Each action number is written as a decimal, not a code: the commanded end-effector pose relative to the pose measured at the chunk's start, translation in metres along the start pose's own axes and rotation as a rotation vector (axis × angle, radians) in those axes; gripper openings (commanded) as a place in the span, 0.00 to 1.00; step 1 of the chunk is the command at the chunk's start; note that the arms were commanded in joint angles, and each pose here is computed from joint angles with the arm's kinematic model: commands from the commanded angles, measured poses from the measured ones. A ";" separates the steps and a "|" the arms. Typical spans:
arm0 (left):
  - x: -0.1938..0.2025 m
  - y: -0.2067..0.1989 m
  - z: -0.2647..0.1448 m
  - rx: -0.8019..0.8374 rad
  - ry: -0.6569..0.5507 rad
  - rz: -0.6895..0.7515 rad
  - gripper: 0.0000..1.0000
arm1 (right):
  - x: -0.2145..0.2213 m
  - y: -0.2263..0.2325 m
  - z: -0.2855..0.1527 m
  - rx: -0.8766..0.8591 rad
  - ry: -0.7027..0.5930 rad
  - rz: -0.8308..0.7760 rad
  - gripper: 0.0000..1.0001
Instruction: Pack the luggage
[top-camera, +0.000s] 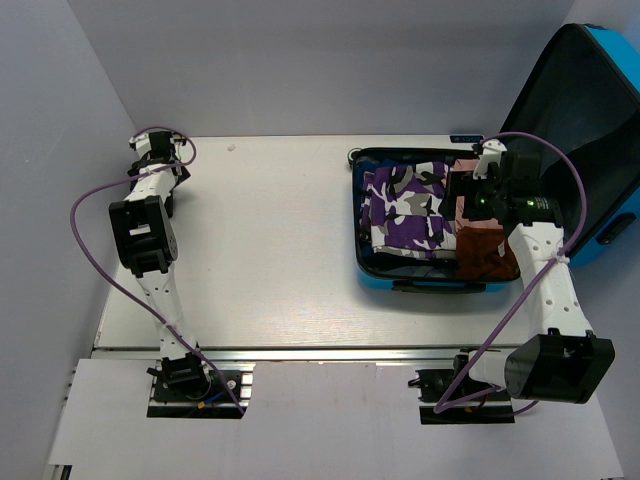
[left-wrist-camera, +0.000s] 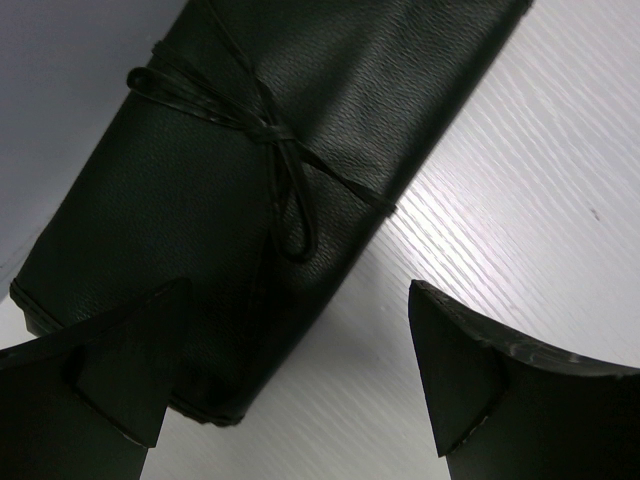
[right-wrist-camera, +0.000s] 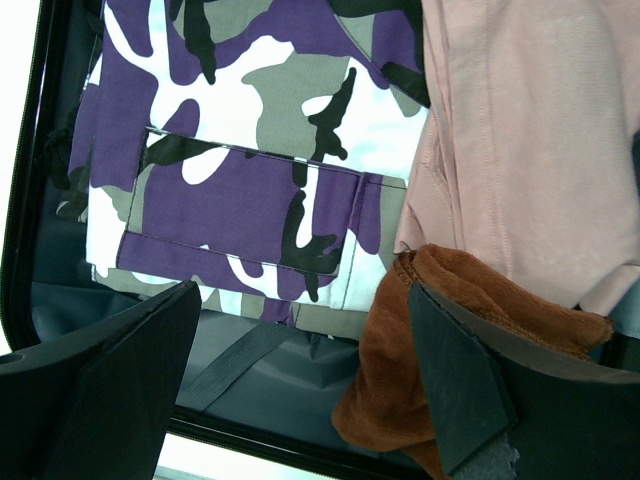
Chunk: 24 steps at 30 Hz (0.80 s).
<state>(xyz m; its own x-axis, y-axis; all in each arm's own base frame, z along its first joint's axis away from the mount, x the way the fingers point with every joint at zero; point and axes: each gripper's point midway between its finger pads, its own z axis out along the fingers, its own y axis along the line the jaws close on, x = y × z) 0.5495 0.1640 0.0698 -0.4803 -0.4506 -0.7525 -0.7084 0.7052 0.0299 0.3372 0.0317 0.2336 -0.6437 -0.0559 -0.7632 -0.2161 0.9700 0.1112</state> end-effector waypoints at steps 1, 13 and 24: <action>-0.031 0.017 -0.008 -0.047 -0.101 -0.049 0.98 | -0.010 0.006 0.003 -0.019 -0.022 -0.006 0.89; 0.036 0.020 0.010 -0.040 0.063 -0.013 0.65 | -0.011 0.023 0.003 -0.048 -0.035 -0.026 0.89; 0.090 -0.017 -0.086 0.270 0.162 -0.037 0.00 | -0.008 0.057 -0.005 -0.150 -0.068 -0.087 0.89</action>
<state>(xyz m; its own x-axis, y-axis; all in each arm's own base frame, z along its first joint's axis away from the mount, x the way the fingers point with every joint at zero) 0.4821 0.1174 0.0475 -0.5131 -0.5106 -0.6900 -0.6554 0.7521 -0.0691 0.3312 0.0767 0.2363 -0.6211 -0.1108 -0.7758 -0.3335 0.9332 0.1337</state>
